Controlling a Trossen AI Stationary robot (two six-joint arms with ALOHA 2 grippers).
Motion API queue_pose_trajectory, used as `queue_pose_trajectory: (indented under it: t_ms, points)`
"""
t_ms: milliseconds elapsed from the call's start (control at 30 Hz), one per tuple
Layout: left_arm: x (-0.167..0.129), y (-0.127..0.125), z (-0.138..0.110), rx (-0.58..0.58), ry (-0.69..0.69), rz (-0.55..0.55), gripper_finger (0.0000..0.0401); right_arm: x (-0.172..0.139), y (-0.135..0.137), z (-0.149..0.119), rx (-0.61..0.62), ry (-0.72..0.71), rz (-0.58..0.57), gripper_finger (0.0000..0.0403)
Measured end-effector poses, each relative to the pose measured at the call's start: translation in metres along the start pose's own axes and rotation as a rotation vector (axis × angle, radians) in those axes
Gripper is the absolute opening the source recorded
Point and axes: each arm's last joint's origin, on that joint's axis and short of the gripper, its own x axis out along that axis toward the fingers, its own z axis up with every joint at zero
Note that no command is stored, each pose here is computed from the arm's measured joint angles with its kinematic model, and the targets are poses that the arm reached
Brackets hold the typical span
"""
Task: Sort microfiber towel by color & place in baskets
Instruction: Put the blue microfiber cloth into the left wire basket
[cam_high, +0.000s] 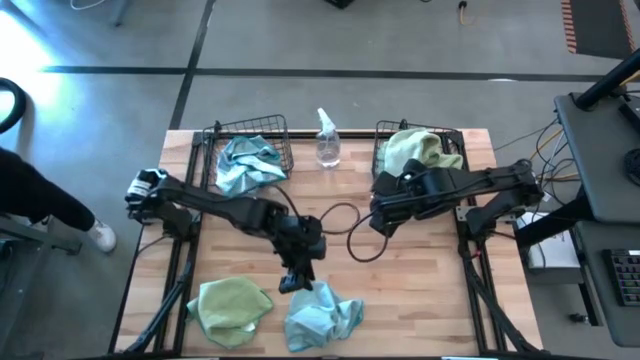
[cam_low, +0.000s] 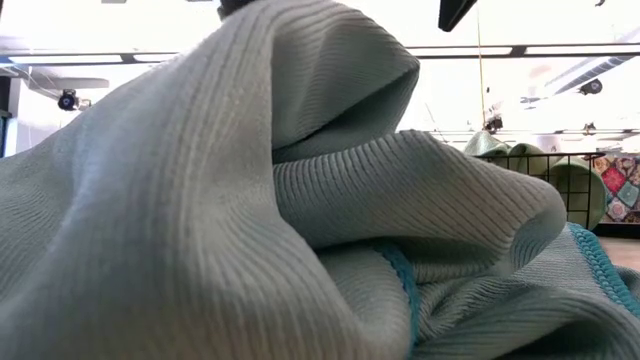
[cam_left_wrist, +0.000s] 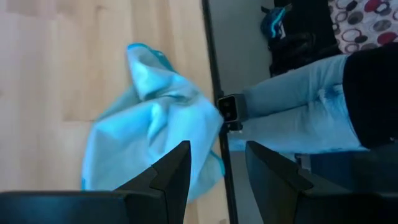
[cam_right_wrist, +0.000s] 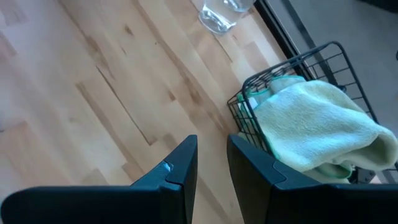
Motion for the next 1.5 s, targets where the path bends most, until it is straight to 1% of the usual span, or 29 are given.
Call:
queue_pose_trajectory:
  t_ms: [100,267,600,733,900,1067,1167,1333,1500]
  points:
    - [0.009,-0.006,0.001,0.012,0.018,-0.006,0.0137,-0.006,-0.005,-0.002,0.010,-0.015,0.011,0.0082]
    - [0.023,-0.006,0.002,0.017,0.035,0.015,0.0137,-0.014,-0.013,-0.004,0.026,-0.038,0.030,0.0082]
    - [0.059,0.010,-0.011,-0.011,0.136,0.052,0.0137,-0.017,-0.015,-0.004,0.060,-0.050,0.037,0.0082]
    - [0.073,0.013,-0.016,-0.014,0.169,0.071,0.0137,-0.017,-0.015,-0.004,0.095,-0.047,0.040,0.0082]
    - [0.089,0.011,-0.020,-0.019,0.171,0.075,0.0137,-0.017,-0.015,-0.004,0.102,-0.046,0.042,0.0082]
    - [0.103,0.006,-0.021,0.024,0.131,0.075,0.0137,-0.017,-0.015,-0.005,0.126,-0.027,0.063,0.0082]
    - [0.111,0.004,-0.024,0.038,0.124,0.096,0.0137,-0.017,-0.014,-0.005,0.145,-0.023,0.068,0.0082]
    - [0.126,0.000,-0.028,0.064,0.113,0.091,0.0137,-0.017,-0.014,-0.006,0.146,-0.010,0.082,0.0082]
    - [0.138,0.000,-0.032,0.083,0.099,0.116,0.0137,-0.017,-0.014,-0.006,0.145,-0.008,0.084,0.0082]
